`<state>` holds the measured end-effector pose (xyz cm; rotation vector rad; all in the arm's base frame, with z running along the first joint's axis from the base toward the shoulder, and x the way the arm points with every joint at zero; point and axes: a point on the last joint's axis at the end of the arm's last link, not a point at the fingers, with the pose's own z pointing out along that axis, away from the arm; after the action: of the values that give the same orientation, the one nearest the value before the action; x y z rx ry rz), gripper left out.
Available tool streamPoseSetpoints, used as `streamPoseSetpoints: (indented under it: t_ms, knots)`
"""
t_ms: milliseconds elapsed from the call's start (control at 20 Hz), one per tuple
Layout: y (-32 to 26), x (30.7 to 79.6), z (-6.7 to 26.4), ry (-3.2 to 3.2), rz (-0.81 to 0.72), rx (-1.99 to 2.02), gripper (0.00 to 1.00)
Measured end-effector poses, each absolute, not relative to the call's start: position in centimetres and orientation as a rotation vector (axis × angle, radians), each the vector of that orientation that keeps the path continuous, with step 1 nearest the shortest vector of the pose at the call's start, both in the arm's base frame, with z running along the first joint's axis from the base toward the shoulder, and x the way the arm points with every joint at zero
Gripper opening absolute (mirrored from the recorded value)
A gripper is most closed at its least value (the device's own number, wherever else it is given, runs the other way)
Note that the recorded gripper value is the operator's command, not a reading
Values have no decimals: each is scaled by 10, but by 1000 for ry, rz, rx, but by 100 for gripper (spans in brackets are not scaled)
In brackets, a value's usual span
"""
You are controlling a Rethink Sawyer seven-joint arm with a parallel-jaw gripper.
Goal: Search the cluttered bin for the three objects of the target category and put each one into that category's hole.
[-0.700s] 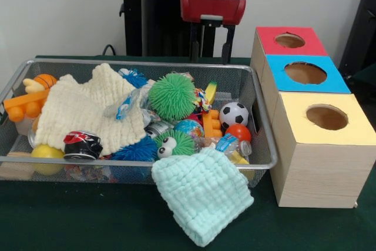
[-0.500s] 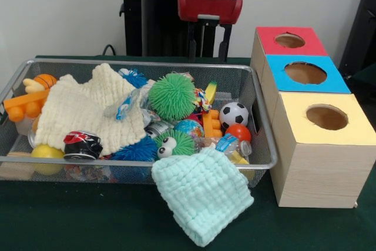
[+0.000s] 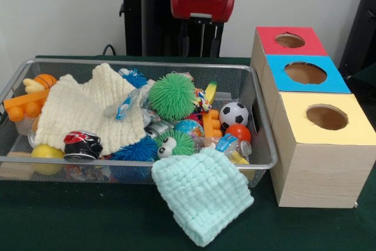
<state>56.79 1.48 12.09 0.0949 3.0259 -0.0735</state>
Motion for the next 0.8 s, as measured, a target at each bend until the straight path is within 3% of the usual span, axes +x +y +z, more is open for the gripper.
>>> streamPoseSetpoints:
  t_ms: [800]
  knots:
    - [37, 562, 114, 3021, -79, 36, 100]
